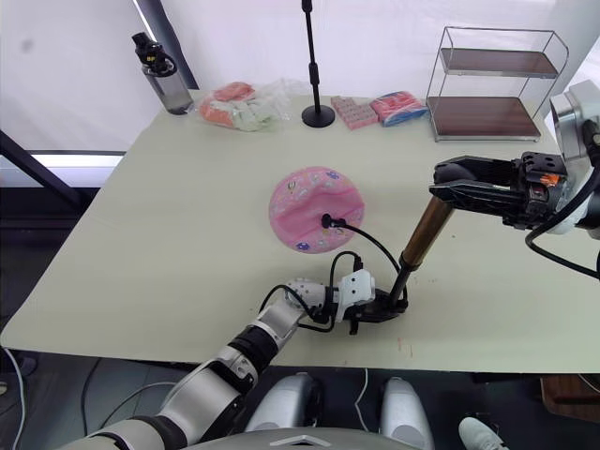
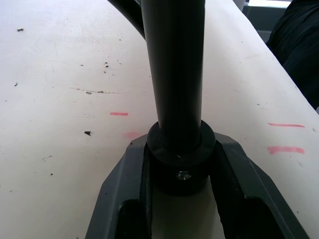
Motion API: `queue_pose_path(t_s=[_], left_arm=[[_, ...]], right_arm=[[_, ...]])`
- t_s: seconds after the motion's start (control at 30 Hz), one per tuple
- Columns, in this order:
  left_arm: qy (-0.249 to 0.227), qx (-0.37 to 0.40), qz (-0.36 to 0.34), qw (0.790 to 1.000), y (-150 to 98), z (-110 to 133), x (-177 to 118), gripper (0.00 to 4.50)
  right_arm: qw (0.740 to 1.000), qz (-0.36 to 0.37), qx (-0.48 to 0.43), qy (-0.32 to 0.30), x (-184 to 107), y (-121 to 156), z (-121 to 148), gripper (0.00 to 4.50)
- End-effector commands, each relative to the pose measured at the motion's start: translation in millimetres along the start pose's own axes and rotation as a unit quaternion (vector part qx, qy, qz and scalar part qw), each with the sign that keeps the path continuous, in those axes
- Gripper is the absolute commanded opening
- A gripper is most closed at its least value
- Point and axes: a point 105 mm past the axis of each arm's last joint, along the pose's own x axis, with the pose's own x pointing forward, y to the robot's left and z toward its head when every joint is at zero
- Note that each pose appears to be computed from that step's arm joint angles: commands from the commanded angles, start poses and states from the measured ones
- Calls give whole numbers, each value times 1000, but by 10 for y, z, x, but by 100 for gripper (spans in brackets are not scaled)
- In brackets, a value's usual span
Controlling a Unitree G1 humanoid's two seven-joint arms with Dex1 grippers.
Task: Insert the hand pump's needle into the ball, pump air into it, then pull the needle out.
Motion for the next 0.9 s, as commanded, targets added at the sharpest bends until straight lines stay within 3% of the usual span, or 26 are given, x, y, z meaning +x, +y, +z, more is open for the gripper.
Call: queue_pose_path(t_s=[0.03, 0.2, 0.6, 0.73, 0.9], left_arm=[[82, -58, -15, 995, -195, -498, -104, 112], [82, -58, -13, 995, -196, -498, -105, 112], [83, -60, -6, 995, -184, -510, -97, 112], [83, -59, -5, 995, -178, -508, -88, 112], [85, -58, -5, 995, -176, -513, -84, 112]], right_arm=[[999, -31, -29, 13, -3, -45, -80, 171], [998, -20, 4, 52, 172, 5, -610, 171], [992, -34, 28, 122, 296, 23, -1540, 171], [994, -46, 7, 102, 317, -29, -1547, 171], [998, -36, -3, 60, 274, -37, -1235, 171]])
